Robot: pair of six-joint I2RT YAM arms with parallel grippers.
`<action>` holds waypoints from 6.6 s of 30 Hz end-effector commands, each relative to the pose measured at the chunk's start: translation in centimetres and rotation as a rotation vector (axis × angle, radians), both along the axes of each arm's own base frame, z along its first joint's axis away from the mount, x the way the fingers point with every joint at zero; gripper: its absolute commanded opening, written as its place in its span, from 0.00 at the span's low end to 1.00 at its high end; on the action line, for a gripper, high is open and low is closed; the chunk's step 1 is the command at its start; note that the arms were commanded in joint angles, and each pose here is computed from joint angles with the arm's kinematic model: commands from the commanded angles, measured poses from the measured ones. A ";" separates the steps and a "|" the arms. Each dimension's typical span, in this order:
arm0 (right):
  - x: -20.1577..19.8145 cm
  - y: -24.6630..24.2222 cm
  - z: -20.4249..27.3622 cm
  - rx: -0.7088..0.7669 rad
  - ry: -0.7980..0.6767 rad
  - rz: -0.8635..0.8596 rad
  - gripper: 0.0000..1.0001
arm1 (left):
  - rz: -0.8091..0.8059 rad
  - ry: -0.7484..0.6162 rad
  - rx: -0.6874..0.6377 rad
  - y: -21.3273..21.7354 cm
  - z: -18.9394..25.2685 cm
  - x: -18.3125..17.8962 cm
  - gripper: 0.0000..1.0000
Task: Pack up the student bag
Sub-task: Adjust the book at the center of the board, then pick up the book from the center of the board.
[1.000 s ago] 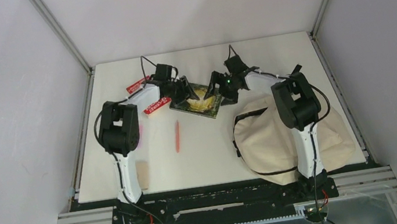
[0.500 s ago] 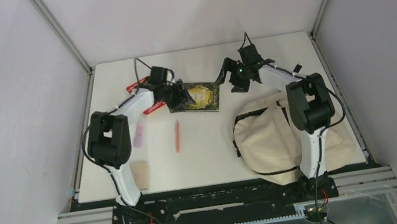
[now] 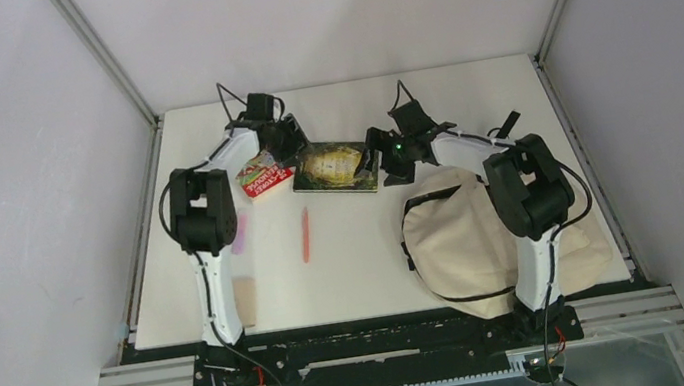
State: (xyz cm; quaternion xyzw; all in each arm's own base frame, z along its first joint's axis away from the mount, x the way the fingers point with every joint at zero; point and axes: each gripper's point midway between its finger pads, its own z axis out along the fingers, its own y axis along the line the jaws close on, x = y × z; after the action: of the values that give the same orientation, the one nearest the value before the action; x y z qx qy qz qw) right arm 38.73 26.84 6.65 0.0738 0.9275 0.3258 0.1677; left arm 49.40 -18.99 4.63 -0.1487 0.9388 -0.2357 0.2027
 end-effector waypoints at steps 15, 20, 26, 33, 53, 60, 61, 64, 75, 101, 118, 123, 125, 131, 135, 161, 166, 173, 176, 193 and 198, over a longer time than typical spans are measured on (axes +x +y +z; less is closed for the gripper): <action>1.0 0.9 -0.3 0.061 0.003 -0.005 0.98 | 0.044 -0.091 0.231 4.2 1.2 2.4 0.63; 1.0 0.8 -0.3 0.057 0.002 -0.006 0.98 | 0.011 -0.051 0.251 4.2 -0.6 2.4 0.63; 1.7 0.4 0.2 0.074 -0.012 -0.023 0.98 | -0.080 0.015 0.133 0.8 -1.7 -0.1 0.61; 4.8 0.8 0.3 0.072 -0.012 -0.019 0.99 | -0.160 0.058 -0.008 -3.5 -1.1 -6.2 0.61; 13.8 -3.0 10.0 0.118 -0.222 -0.100 1.00 | -0.256 -0.066 0.031 -5.0 6.0 -14.6 0.62; 5.4 -3.7 6.2 0.055 -0.108 -0.143 0.99 | -0.173 -0.103 0.068 -2.2 6.7 -9.6 0.65; 4.3 -3.4 5.4 0.037 -0.084 -0.145 0.99 | -0.160 -0.098 0.071 -1.8 6.3 -8.8 0.66; 1.9 -2.0 2.9 -0.010 -0.009 -0.143 0.99 | -0.133 -0.084 0.065 -0.8 5.4 -6.4 0.67; 1.3 1.3 -1.5 0.018 0.122 -0.218 0.95 | -0.202 0.027 0.092 -1.0 0.7 -4.0 0.68; 2.2 4.2 -6.3 0.110 0.248 -0.237 0.68 | -0.367 -0.079 -0.586 -9.1 10.9 -8.2 0.66; 2.0 4.5 -7.0 0.153 0.280 -0.227 0.68 | -0.361 -0.079 -0.773 -10.7 11.2 -9.7 0.65; 2.3 4.1 -6.9 0.171 0.278 -0.230 0.68 | -0.396 -0.065 -0.773 -11.7 10.9 -10.7 0.64; 2.3 4.1 -6.8 0.177 0.279 -0.229 0.68 | -0.404 -0.052 -0.774 -12.2 10.6 -11.0 0.63; 2.5 4.0 -6.6 0.186 0.277 -0.227 0.69 | -0.428 -0.010 -0.767 -13.6 9.3 -12.2 0.60; 2.5 3.9 -6.5 0.187 0.274 -0.223 0.69 | -0.434 0.007 -0.758 -14.0 8.5 -12.7 0.57; 2.8 6.6 -3.4 0.374 0.192 -0.050 0.69 | -0.538 0.060 -0.786 -16.8 9.2 -15.1 0.37; 2.7 6.7 -3.0 0.382 0.181 -0.031 0.69 | -0.542 0.077 -0.780 -17.6 8.6 -15.4 0.38; 2.6 6.5 -2.9 0.374 0.180 -0.026 0.69 | -0.555 0.089 -0.675 -17.4 7.1 -15.8 0.43; 2.5 6.7 -3.0 0.375 0.181 -0.024 0.70 | -0.574 0.107 -0.630 -17.4 6.7 -16.2 0.47; 2.3 6.7 -2.9 0.379 0.175 -0.005 0.72 | -0.614 0.131 -0.596 -17.4 5.9 -17.1 0.43; 2.3 6.6 -2.9 0.375 0.175 -0.007 0.72 | -0.598 0.129 -0.577 -17.3 5.9 -16.9 0.33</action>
State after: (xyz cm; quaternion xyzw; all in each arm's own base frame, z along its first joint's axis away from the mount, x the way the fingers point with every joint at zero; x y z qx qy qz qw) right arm 44.66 28.52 3.84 0.1894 0.8612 0.4578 0.1133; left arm 38.78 -32.03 8.77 -0.0092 0.8706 -0.4802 0.1070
